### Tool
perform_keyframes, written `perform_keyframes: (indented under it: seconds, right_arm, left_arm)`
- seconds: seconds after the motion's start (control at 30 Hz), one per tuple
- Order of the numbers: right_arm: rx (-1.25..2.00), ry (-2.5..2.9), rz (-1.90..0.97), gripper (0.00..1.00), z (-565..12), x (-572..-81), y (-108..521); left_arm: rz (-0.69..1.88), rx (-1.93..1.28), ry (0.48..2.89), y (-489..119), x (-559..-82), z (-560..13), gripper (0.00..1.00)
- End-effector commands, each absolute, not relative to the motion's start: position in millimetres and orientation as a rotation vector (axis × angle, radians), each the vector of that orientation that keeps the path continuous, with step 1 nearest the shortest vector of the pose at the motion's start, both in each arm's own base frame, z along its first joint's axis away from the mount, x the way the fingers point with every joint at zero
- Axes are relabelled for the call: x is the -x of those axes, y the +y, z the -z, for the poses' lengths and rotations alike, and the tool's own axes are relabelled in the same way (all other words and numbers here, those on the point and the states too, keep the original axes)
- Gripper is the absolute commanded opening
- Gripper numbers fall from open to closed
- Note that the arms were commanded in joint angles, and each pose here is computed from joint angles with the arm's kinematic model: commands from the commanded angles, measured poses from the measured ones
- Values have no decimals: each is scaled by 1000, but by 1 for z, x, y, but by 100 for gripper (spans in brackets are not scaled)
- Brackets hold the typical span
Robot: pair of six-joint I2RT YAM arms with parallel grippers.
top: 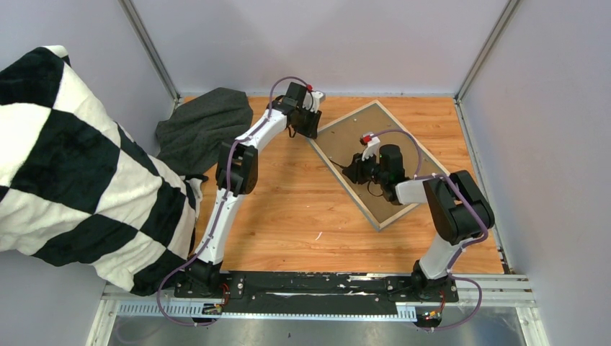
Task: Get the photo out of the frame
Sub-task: Adjust the photo frame at the center of the board, then release the photo frame item from the photo frame.
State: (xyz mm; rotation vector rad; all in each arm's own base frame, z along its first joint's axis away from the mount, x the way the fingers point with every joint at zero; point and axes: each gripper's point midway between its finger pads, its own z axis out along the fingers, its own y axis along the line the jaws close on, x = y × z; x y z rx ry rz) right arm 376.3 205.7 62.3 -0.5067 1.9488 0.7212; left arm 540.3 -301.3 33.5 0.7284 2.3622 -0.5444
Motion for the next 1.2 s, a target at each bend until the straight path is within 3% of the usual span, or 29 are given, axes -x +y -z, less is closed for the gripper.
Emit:
perform_keyframes:
  seconds: [0.0, 0.87, 1.17]
  right_arm:
    - [518, 1987, -700, 0, -43, -375, 219]
    - [388, 2120, -550, 0, -22, -396, 215]
    - [455, 1960, -529, 0, -93, -406, 198]
  left_arm:
    - [601, -827, 2573, -304, -489, 38, 2]
    - [587, -951, 2556, -320, -478, 38, 0]
    - [561, -933, 2564, -317, -480, 38, 0]
